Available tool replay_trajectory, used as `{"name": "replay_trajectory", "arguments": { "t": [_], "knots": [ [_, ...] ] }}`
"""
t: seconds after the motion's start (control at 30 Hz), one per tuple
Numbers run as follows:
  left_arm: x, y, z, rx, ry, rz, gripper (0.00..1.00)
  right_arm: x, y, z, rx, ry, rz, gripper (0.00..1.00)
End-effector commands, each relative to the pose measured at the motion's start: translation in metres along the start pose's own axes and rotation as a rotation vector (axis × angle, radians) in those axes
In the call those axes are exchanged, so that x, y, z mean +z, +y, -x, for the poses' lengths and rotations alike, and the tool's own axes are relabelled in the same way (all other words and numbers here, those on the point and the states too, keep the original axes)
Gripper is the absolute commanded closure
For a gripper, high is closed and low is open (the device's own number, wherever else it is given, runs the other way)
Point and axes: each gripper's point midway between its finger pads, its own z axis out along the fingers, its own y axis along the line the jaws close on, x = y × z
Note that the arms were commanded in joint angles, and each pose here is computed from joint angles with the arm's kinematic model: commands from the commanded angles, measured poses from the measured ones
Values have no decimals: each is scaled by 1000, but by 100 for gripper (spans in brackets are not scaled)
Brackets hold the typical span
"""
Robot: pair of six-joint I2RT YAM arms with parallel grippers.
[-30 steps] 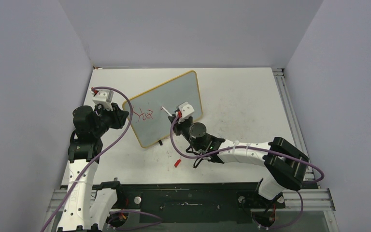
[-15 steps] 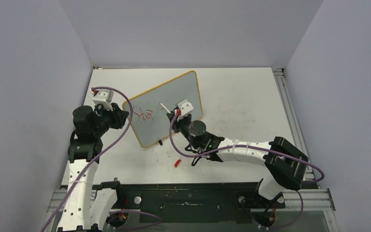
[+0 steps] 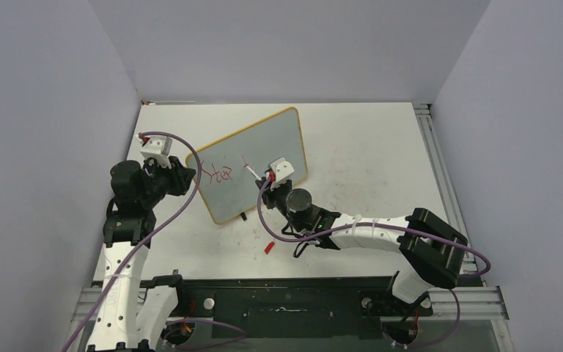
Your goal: Write a sentence on the whiteboard
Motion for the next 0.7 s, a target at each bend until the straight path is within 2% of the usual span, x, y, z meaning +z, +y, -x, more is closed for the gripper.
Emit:
{"name": "replay_trajectory", "arguments": {
  "t": [0.0,0.67],
  "knots": [
    [-3,-4,6,17,-26,-18,76,-2,2,2,39,-17,-11,95],
    [-2,-4,7,17,-26,-18,76,-3,3,-22,24,41,-18,95]
  ]
}}
